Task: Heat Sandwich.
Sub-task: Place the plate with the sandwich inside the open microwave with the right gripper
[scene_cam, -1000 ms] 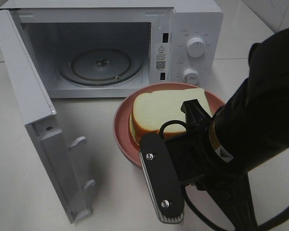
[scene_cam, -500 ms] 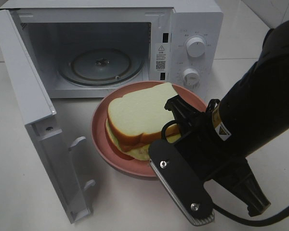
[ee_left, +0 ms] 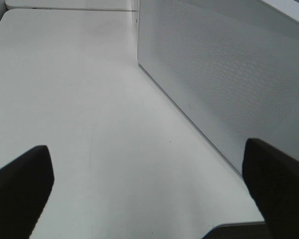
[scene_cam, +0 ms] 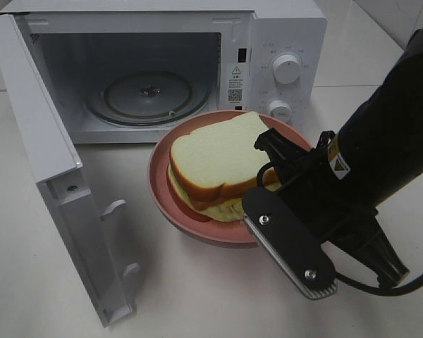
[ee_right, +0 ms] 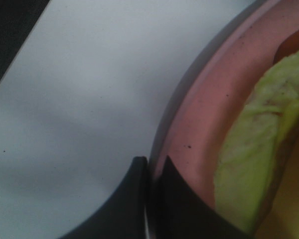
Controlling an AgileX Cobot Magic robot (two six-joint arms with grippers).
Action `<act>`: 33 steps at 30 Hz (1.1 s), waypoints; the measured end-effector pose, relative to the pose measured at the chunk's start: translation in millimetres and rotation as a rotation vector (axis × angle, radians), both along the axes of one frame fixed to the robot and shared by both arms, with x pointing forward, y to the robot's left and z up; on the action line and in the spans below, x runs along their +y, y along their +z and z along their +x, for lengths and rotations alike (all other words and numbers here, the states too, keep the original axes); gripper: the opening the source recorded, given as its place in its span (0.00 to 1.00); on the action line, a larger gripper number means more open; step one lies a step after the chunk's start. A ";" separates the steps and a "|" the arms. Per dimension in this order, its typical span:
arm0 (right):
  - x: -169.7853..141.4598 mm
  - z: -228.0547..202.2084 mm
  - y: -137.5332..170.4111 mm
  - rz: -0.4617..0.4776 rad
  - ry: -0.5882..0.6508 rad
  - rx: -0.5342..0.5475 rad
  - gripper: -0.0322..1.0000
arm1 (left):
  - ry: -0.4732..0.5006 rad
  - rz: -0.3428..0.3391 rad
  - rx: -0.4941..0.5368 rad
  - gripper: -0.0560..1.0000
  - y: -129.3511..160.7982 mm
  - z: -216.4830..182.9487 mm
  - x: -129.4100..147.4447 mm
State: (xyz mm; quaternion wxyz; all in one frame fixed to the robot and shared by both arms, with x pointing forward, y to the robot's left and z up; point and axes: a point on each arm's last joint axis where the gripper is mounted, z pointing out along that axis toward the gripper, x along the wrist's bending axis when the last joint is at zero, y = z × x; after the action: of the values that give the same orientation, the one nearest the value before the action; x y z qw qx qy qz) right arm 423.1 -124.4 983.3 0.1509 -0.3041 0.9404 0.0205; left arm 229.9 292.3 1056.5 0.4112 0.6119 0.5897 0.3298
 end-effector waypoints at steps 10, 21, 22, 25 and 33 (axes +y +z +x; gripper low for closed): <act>-5.1 5.0 -0.1 0.012 0.007 0.014 0.06 | 0.000 0.000 0.000 0.98 0.0 0.0 0.0; 6.6 14.6 -5.4 0.043 -0.005 0.020 0.06 | 0.000 0.000 0.000 0.98 0.0 0.0 0.0; 9.4 16.9 -6.2 0.046 -0.010 0.026 0.06 | 0.000 0.000 0.000 0.98 0.0 0.0 0.0; 17.0 23.8 -7.5 0.055 -0.013 0.032 0.06 | 0.000 0.000 0.000 0.98 0.0 0.0 0.0; 36.0 43.8 -9.2 0.068 -0.013 0.021 0.06 | 0.000 0.000 0.000 0.98 0.0 0.0 0.0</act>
State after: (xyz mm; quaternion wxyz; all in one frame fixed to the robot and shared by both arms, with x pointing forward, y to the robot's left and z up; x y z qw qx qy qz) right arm 466.9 -88.4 974.2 0.1514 -0.2926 0.9426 0.0547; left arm 229.9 292.3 1056.5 0.4112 0.6119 0.5897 0.3298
